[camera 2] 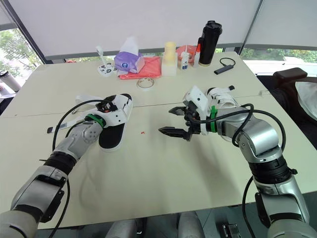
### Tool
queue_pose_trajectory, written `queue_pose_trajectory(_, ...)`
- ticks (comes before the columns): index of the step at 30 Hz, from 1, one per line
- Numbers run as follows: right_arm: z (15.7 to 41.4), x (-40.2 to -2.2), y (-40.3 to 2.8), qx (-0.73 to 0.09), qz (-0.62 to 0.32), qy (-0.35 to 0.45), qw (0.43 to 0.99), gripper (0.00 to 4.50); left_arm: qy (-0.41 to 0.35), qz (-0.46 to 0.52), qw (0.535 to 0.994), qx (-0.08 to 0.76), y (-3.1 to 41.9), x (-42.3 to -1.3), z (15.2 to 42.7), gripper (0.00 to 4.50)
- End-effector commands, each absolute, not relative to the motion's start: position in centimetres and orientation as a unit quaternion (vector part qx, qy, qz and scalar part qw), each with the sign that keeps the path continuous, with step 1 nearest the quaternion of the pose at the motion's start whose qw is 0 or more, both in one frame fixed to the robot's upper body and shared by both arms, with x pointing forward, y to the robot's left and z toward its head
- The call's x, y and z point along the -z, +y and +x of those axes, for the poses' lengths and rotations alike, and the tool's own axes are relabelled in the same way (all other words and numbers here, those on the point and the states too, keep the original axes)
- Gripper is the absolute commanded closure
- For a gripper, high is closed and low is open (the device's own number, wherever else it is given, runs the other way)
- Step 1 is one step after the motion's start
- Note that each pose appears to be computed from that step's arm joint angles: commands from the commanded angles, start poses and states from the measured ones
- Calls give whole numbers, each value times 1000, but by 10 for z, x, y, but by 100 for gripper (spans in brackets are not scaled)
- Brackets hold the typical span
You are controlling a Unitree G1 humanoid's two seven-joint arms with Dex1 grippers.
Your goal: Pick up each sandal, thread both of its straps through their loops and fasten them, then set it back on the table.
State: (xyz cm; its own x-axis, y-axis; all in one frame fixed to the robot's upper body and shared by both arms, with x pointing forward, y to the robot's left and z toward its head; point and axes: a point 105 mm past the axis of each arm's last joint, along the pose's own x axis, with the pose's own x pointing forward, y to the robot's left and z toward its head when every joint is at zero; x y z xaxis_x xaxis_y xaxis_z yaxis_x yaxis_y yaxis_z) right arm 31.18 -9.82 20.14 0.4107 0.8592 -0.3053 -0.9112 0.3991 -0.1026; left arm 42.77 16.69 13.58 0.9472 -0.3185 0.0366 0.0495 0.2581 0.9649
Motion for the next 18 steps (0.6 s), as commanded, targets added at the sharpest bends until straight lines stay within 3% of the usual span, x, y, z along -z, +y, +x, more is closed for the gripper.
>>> queue_pose_trajectory(1,312,-215,-99,-529,-140,73,834,0,-103,601,784,120,173,-128,426,346)
queue_pose_trajectory(3,312,-215,-99,-528,-140,73,834,0,-102,601,783,122,174,-126,425,430)
queue_pose_trajectory(4,312,-215,-99,-527,-140,73,835,0,-104,604,781,122,175,-127,424,446)
queue_pose_trajectory(10,314,-215,-102,-520,-139,71,839,0,-168,585,778,158,159,-148,414,446)
queue_pose_trajectory(16,318,-218,-105,-509,-140,67,847,0,-252,534,753,290,123,-172,390,446)
queue_pose_trajectory(18,320,-219,-108,-504,-140,65,850,0,-278,533,723,339,111,-180,380,446)
